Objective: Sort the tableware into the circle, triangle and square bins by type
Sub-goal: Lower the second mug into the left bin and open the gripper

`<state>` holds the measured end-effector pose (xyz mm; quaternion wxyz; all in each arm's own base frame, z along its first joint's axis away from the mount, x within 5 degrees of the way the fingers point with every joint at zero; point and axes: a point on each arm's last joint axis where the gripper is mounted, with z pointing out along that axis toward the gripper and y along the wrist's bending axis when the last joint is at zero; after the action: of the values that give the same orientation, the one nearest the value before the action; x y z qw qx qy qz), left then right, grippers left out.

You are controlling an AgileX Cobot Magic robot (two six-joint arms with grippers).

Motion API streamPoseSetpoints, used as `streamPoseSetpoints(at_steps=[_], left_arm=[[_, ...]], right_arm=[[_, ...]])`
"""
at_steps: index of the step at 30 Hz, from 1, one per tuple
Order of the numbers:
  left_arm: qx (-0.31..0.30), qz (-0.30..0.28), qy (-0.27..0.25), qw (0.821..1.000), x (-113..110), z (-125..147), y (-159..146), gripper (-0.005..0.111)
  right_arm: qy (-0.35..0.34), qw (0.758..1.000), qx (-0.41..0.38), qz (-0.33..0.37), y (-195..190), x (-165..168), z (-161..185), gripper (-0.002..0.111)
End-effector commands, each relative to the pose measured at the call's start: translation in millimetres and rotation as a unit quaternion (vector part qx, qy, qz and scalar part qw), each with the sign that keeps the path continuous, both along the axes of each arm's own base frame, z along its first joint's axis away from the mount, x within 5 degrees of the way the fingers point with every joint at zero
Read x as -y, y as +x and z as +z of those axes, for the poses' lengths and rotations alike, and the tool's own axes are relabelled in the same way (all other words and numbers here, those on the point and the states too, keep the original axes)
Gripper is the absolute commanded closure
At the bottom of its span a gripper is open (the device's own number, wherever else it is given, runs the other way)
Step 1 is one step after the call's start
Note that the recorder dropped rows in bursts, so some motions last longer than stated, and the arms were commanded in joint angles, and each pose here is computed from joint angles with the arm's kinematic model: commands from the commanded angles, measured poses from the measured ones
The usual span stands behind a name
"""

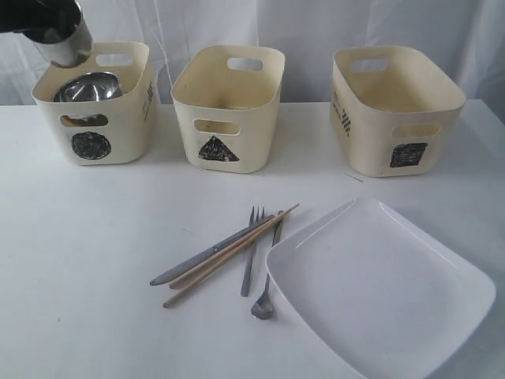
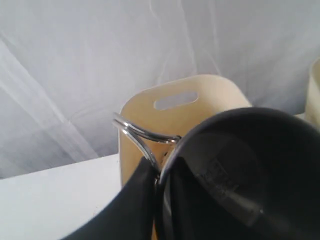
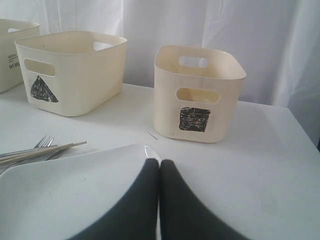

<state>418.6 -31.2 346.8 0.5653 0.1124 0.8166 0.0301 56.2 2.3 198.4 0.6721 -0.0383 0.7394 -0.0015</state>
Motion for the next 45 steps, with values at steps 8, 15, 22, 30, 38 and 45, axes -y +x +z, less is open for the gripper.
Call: streamPoseSetpoints(at_steps=[8,15,22,30,38,45], left_arm=[[-0.011,0.023,-0.018,1.0,-9.3,-51.2,62.1,0.107],[-0.05,0.03,-0.032,0.998,-8.6,-82.1,75.0,0.087],[-0.074,0.041,-0.056,0.995,-8.5,-79.4,70.2,0.069],[-0.057,0.037,-0.063,0.996,-5.3,-38.0,50.9,0.066],[-0.064,0.029,-0.061,0.996,-2.1,-1.9,25.6,0.067],[-0.063,0.005,-0.055,0.996,10.3,4.5,-3.4,0.067]], right_arm=[[0.0,1.0,0.003,-0.003,-0.1,0.3,-1.4,0.108],[0.0,1.0,0.003,-0.003,-0.1,0.3,-1.4,0.108],[0.0,1.0,0.003,-0.003,-0.1,0.3,-1.4,0.108],[0.0,1.0,0.003,-0.003,-0.1,0.3,-1.4,0.108],[0.0,1.0,0.003,-0.003,-0.1,0.3,-1.4,0.108],[0.0,1.0,0.003,-0.003,-0.1,0.3,-1.4,0.108]])
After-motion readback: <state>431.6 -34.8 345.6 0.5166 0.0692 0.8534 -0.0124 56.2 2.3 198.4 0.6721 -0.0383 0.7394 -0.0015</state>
